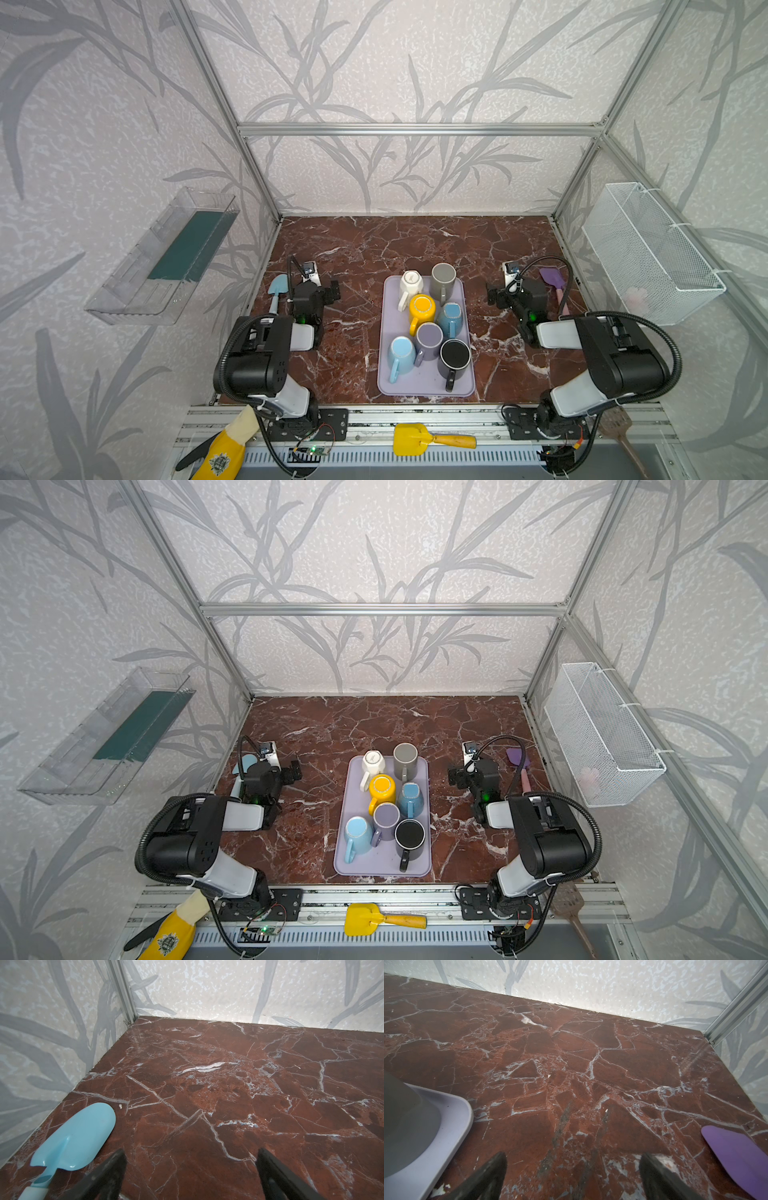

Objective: Turn the mug right side up
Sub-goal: 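Raise both arms from rest and move toward the lavender tray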

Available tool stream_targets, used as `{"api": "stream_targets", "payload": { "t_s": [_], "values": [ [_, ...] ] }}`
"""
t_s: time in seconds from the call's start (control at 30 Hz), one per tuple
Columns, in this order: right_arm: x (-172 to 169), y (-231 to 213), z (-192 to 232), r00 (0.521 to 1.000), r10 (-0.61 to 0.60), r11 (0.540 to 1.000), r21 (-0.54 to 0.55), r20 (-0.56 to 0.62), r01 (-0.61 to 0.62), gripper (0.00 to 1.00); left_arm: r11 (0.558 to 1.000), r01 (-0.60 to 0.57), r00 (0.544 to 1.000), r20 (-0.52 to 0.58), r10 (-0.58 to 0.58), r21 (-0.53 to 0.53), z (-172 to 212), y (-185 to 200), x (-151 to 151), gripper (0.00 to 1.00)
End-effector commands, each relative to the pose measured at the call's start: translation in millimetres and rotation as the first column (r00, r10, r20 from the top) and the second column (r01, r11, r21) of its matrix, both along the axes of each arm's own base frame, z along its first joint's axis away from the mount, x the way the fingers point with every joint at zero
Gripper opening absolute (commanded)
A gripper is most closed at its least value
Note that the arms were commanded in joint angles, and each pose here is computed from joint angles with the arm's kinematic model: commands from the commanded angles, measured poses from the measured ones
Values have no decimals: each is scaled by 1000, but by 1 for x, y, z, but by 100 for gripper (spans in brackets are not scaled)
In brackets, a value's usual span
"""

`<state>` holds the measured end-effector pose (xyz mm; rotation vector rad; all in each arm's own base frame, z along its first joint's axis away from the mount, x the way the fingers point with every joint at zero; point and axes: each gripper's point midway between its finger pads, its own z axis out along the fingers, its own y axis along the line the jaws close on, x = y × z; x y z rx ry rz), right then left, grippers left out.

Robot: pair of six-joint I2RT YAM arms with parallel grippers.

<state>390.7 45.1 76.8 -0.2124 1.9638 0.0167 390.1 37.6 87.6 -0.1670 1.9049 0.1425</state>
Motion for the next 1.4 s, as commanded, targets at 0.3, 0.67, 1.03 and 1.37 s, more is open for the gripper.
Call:
{"api": "stream_targets", "payload": {
  "t_s": [0.3, 0.67, 1.03, 1.37],
  "values": [
    [6, -1, 14, 999, -7, 1000, 4, 37, 7, 99, 1000, -20, 1000, 20, 20, 5, 7, 5, 5, 99],
    [5, 3, 28, 997, 22, 1000, 4, 79, -23, 99, 998, -68, 997, 25, 67, 16, 21, 11, 3, 99],
    [-13, 13, 95, 999, -24, 989, 147, -46, 30, 99, 982, -81, 996, 27, 87, -170, 117, -12, 5, 99],
    [-24, 59, 111, 981, 28, 992, 126, -193, -3, 99, 995, 36, 974, -220, -56, -93, 117, -75, 15, 99]
  ]
}}
